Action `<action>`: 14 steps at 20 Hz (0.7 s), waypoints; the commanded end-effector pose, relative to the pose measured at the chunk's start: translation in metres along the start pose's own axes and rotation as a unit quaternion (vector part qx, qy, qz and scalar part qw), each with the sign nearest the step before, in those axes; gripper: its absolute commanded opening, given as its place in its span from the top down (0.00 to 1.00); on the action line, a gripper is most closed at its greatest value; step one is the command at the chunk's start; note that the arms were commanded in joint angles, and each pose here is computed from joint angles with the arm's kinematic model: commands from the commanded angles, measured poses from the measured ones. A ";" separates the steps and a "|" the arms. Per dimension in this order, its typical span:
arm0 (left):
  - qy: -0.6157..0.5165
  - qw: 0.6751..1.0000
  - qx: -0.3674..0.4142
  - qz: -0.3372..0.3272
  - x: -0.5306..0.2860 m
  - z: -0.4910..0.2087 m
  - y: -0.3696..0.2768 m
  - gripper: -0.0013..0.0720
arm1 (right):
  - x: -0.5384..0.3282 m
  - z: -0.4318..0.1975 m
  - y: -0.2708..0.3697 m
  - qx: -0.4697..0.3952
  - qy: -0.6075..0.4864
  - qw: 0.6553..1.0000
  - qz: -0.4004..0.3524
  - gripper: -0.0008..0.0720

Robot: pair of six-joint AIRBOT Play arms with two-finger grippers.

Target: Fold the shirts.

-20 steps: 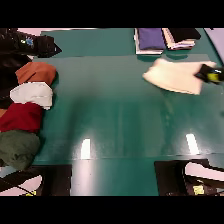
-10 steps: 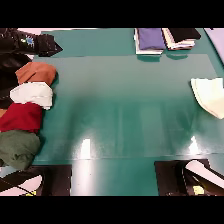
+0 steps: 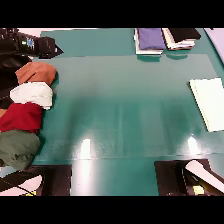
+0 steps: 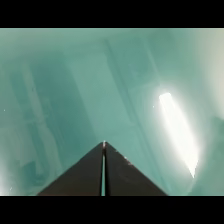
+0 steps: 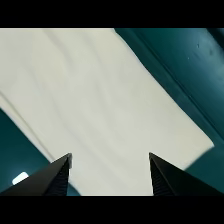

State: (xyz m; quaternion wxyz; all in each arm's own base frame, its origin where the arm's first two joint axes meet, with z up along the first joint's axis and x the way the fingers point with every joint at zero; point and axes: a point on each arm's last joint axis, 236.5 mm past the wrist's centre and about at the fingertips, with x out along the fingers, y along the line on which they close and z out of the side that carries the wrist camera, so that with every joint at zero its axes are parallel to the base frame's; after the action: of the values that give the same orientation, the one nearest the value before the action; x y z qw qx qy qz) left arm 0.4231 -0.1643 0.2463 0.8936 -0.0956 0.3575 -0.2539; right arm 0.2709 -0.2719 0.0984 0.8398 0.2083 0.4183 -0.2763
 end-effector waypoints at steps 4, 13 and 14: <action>0.012 1.000 0.004 -0.001 0.000 -0.006 0.000 0.95 | -0.057 -0.016 0.211 -0.111 -0.013 0.964 0.243 0.23; 0.013 1.000 0.007 0.004 0.000 -0.006 0.002 0.95 | -0.130 -0.160 0.386 -0.363 0.011 0.845 0.392 0.53; 0.012 1.000 0.007 0.004 0.000 -0.006 0.002 0.95 | -0.135 -0.167 0.392 -0.372 0.011 0.837 0.401 0.75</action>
State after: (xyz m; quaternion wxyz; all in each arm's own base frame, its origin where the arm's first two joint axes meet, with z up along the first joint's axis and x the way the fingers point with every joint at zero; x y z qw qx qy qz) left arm 0.4194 -0.1628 0.2413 0.8903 -0.0849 0.3679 -0.2546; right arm 0.3669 0.1157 0.1569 0.8927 0.0676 0.3927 0.2106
